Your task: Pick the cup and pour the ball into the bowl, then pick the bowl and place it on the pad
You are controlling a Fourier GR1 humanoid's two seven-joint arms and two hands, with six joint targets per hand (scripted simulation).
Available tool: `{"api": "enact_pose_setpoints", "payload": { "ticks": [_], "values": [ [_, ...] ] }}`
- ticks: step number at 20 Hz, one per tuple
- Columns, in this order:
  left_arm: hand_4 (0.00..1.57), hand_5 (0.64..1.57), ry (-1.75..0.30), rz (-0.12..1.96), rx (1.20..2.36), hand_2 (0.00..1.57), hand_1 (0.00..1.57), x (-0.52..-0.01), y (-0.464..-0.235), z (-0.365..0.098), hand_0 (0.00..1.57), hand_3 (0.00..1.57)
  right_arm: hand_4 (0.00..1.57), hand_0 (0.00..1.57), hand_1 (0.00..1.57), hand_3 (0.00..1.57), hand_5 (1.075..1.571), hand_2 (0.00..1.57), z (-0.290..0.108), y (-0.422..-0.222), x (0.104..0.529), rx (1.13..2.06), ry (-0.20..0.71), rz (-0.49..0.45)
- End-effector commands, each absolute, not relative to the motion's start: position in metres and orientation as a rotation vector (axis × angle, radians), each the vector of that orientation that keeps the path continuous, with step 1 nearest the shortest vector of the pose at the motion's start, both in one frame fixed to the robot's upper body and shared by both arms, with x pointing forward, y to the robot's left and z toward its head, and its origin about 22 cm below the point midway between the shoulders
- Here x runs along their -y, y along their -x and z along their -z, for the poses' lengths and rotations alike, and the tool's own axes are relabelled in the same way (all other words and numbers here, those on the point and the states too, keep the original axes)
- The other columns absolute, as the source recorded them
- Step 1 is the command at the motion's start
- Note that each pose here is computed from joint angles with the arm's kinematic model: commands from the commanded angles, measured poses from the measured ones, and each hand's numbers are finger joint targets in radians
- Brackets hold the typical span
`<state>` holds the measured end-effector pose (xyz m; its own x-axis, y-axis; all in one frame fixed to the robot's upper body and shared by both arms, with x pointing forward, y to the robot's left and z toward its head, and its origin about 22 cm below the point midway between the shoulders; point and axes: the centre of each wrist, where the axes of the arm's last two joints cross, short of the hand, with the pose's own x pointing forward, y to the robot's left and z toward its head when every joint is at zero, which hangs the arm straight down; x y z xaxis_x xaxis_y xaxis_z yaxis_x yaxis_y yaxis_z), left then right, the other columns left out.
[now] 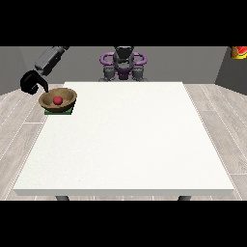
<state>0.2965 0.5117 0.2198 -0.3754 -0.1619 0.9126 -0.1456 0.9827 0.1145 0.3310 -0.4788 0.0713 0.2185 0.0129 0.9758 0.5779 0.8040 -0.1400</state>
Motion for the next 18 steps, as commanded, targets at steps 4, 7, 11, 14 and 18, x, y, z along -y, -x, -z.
{"api": "enact_pose_setpoints", "payload": {
  "ticks": [4, 7, 11, 14, 18],
  "values": [
    [1.19, 1.564, -0.254, 0.015, 1.974, 0.00, 0.00, -0.521, -0.292, -0.218, 0.00, 0.00, 0.00, 1.45, 1.45, 0.75, 1.540, 1.38, -0.063, -0.348, 0.453, 1.351, 0.480, 0.476],
    [1.19, 1.564, -0.244, 0.019, 2.014, 0.00, 0.00, -0.509, -0.298, -0.228, 0.00, 0.00, 0.00, 1.38, 1.38, 0.72, 1.536, 1.34, -0.073, -0.352, 0.458, 1.382, 0.559, 0.484],
    [1.19, 1.568, -0.254, 0.039, 2.002, 0.00, 0.00, -0.529, -0.285, -0.210, 0.00, 0.00, 0.00, 0.64, 0.64, 1.01, 1.469, 0.69, -0.074, -0.346, 0.465, 1.329, 0.556, 0.376],
    [1.21, 1.568, -0.222, 0.041, 1.996, 0.00, 0.00, -0.526, -0.290, -0.236, 0.00, 0.00, 0.00, 0.00, 0.00, 0.00, 1.435, 0.00, -0.072, -0.356, 0.451, 1.308, 0.549, 0.302],
    [1.19, 1.569, -0.190, 0.061, 1.942, 0.00, 0.00, -0.487, -0.308, -0.215, 0.00, 0.00, 0.00, 0.00, 0.00, 0.00, 1.407, 0.00, -0.063, -0.355, 0.450, 1.228, 0.563, 0.260]
  ]
}}
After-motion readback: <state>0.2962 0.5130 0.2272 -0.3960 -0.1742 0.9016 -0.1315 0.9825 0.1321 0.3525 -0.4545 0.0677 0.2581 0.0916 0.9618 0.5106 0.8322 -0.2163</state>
